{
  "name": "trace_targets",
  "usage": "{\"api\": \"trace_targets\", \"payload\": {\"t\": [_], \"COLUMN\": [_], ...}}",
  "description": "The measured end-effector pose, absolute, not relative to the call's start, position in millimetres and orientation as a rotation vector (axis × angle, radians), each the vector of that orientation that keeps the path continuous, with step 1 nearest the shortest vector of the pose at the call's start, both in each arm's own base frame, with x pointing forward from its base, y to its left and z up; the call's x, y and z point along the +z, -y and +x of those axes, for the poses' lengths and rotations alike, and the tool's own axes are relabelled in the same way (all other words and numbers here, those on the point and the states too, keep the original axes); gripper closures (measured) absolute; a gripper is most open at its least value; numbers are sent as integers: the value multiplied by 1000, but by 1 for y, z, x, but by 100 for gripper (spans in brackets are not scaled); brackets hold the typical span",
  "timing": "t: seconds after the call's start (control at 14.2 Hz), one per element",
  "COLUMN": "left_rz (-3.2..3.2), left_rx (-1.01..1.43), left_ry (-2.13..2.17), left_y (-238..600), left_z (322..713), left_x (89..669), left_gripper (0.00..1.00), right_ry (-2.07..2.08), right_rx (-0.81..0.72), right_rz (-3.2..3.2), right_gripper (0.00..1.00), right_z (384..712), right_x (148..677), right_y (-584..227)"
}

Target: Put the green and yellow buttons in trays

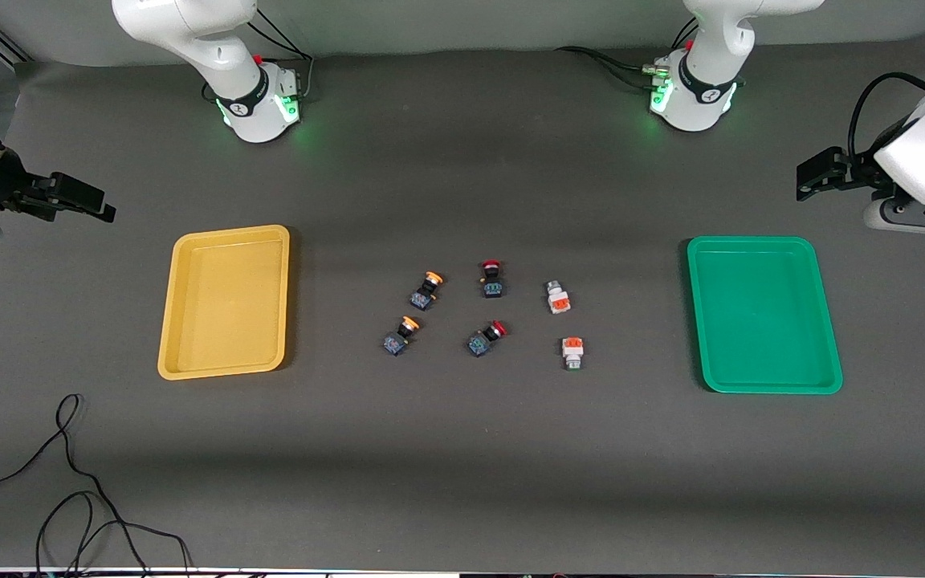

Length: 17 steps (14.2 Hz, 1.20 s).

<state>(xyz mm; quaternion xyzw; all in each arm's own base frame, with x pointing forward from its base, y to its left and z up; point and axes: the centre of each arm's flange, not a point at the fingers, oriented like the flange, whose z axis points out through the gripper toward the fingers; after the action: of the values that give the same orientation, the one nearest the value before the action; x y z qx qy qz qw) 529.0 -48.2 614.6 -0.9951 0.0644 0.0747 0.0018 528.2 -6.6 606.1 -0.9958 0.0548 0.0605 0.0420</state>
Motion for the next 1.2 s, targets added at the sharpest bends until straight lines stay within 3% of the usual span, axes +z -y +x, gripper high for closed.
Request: {"api": "trace_targets", "payload": {"t": [1.2], "left_rz": [-3122], "left_rx": [242], "left_ry": [-202], "left_y": [48], "left_z": [528], "left_x": [615], "left_gripper": [0], "right_ry": [-154], "right_rx": [250], "right_rz": [-3047], "right_gripper": [0], "right_z": [522], "right_x": [611], "right_y": [-1]}}
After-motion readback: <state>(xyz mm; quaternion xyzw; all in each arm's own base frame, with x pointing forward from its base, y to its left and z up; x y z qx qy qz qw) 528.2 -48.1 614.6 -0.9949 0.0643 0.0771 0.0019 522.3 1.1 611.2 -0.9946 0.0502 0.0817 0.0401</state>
